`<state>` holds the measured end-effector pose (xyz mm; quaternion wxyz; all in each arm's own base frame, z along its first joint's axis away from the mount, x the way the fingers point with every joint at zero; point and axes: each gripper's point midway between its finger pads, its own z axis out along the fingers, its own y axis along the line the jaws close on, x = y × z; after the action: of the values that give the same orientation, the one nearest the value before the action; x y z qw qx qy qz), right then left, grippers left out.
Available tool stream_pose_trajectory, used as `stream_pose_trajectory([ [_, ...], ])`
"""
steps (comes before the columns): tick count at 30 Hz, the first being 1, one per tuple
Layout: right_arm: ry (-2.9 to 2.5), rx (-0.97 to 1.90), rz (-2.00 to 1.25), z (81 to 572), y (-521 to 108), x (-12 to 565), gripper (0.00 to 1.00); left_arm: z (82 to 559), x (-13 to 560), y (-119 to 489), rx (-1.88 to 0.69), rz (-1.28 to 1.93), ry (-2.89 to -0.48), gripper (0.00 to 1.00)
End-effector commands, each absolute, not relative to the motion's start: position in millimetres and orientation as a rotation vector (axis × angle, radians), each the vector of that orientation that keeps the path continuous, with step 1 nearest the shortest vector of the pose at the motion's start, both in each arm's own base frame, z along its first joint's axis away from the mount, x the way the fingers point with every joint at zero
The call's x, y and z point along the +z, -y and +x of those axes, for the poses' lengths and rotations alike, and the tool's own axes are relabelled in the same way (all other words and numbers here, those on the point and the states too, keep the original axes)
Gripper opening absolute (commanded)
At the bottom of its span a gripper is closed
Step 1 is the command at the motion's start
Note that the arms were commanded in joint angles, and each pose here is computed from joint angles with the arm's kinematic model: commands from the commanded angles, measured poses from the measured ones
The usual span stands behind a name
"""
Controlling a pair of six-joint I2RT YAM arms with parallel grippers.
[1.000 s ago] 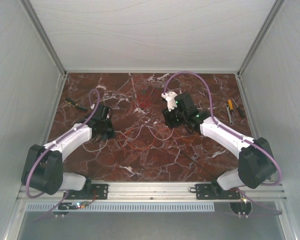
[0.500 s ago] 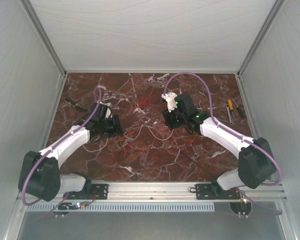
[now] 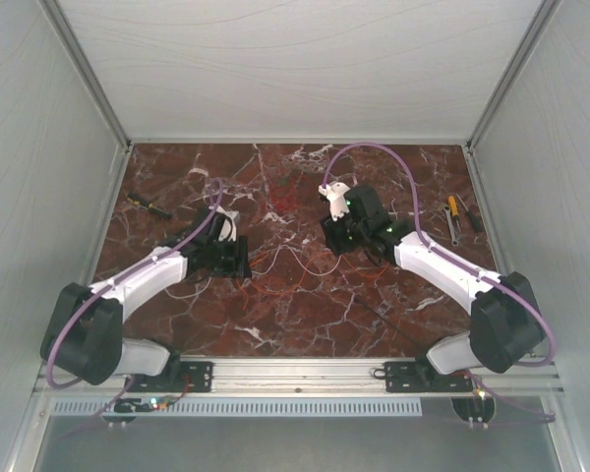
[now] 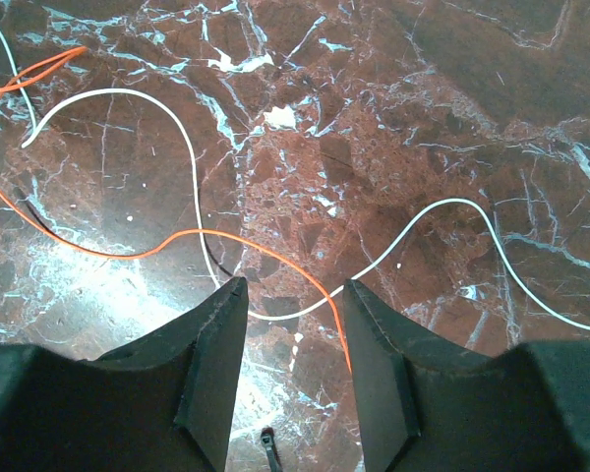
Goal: Zip-tie the wires
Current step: Adjust the cable at the center of the board.
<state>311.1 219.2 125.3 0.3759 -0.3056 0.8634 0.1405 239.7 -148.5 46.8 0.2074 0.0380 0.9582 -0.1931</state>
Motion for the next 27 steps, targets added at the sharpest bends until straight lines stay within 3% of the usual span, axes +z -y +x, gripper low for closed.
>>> stream_pose_trajectory([
  [1,-2.198,0.374,-0.780,307,-220,130,0.41,252,36,145,-0.458,0.131,-2.662,0.54],
  [6,-2.197,0.361,-0.783,307,-218,131,0.41,255,26,135,-0.369,0.116,-2.675,0.47],
  [15,-2.203,0.363,-0.784,306,-218,129,0.41,258,25,154,-0.512,0.149,-2.633,0.31],
  [27,-2.201,0.372,-0.791,304,-219,129,0.42,275,20,165,-0.542,0.127,-2.646,0.31],
])
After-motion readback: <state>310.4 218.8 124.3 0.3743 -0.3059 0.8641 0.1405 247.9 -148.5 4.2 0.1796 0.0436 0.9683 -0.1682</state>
